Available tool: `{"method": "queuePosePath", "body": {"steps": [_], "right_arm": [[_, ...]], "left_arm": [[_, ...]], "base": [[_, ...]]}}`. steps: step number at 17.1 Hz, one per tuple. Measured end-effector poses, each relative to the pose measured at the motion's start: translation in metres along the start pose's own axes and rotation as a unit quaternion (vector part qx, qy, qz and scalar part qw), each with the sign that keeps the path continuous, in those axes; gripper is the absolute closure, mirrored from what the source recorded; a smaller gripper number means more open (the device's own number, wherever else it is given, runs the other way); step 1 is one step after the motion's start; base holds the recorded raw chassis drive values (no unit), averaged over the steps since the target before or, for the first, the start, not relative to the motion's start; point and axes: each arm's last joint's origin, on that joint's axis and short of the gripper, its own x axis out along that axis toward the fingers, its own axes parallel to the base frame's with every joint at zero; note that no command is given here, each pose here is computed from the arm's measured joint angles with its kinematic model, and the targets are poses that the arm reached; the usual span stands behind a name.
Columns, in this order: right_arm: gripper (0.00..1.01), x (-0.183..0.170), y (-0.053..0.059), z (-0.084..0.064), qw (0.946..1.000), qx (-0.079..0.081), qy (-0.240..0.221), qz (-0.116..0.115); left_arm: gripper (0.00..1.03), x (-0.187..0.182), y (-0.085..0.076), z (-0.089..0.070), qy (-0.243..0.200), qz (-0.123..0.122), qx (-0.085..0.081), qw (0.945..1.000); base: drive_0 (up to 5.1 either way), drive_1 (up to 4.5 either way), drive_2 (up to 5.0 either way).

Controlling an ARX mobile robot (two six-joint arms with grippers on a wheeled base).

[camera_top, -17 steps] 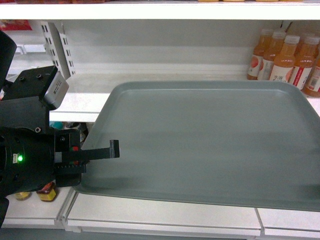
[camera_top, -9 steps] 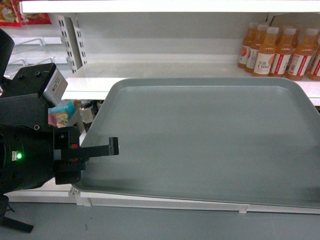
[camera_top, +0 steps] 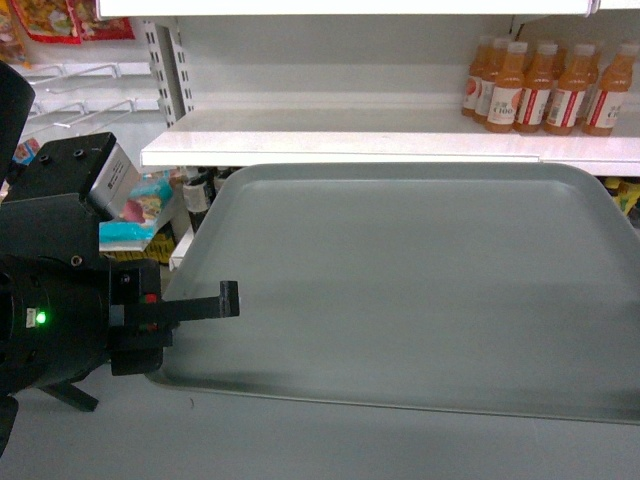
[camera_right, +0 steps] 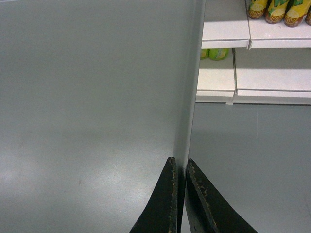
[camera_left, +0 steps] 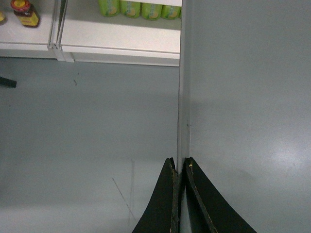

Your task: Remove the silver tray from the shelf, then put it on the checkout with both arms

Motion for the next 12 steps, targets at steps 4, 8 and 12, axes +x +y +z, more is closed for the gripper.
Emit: {"method": "queuePosePath", "body": {"steps": [4, 8, 12], "right_arm": [[0.98, 0.0000, 0.0001, 0.0006, 1.0000, 0.000, -0.002, 0.000], [0.98, 0.0001, 0.0001, 0.0008, 1.0000, -0.001, -0.003, 0.001], [0.98, 0.0001, 0.0001, 0.0008, 1.0000, 0.000, -0.003, 0.001]], "left_arm": [[1.00, -0.0002, -0.0001, 0.0004, -0.001, -0.001, 0.000, 1.0000], [1.00, 0.0000, -0.0002, 0.0005, -0.003, -0.001, 0.000, 1.0000], [1.00, 0.0000, -0.0003, 0.0007, -0.003, -0.001, 0.000, 1.0000]], "base": [[0.0, -4.34, 4.3], [0.1, -4.26, 4.4], [0.1, -4.28, 4.4]]}}
